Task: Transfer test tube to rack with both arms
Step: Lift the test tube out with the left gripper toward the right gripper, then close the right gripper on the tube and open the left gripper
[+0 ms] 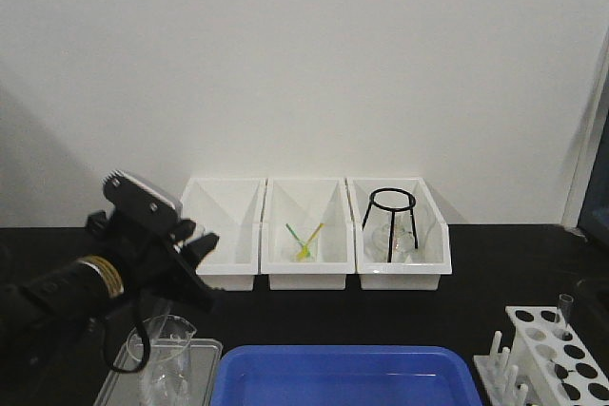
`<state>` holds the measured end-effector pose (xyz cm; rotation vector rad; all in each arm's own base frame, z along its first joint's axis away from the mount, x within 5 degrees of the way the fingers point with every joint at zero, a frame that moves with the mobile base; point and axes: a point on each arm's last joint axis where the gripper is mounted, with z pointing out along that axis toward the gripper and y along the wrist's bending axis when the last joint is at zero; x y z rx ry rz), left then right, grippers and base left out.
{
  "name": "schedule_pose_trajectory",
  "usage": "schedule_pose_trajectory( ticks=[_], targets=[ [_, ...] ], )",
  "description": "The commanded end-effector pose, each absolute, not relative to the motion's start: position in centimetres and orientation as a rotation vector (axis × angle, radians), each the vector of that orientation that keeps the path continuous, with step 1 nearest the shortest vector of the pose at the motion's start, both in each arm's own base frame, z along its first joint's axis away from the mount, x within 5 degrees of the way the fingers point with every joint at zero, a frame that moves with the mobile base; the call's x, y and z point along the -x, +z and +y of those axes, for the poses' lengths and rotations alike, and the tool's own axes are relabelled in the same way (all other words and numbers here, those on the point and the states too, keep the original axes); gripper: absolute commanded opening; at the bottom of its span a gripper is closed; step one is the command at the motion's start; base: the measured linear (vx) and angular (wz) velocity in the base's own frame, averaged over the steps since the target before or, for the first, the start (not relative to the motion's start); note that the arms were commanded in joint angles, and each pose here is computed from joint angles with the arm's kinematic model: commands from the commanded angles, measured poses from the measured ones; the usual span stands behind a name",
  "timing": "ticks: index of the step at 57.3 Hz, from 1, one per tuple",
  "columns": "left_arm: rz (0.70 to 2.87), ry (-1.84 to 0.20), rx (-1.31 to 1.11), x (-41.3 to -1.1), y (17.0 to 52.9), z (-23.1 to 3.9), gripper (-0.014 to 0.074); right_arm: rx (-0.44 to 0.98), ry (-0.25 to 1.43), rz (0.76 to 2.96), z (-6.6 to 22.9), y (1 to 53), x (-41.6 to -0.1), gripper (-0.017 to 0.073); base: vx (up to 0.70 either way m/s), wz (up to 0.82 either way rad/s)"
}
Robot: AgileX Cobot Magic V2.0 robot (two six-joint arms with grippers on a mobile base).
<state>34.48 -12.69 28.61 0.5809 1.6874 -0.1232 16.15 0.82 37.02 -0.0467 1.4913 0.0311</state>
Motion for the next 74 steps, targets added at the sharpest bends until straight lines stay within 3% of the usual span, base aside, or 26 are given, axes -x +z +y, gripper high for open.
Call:
schedule_pose_trajectory(
  ticks=[1,12,30,40,59,74],
  targets=[
    [1.462,-0.196,-0.470,-32.2,36.0,-12.2,-0.0008,0.044,0.025,1.352,0.8,39.2,-15.8,0.0495,0.00,0.00],
    [1.467,-0.314,-0.335,-29.8,41.7,-11.9,-0.0008,0.080,0.068,1.517,1.6,37.4,-17.1,0.0495,0.00,0.00],
    [1.343,-0.639,-0.520,-25.9,42.7,-19.8,-0.0008,0.396,0.372,1.554,10.0,35.0,-18.8,0.0494,0.00,0.00],
    [1.331,-0.772,-0.593,-23.8,42.2,-23.0,-0.0007,0.473,0.481,1.502,13.1,34.4,-18.7,0.0491,0.00,0.00],
    [1.358,-0.871,-0.702,-21.1,40.8,-27.0,-0.0007,0.445,0.518,1.485,13.3,34.5,-18.8,0.0480,0.00,0.00],
    [1.410,-0.849,-0.714,-21.2,40.0,-27.4,-0.0007,0.442,0.520,1.475,13.3,34.7,-18.8,0.0478,0.00,0.00]
  ],
)
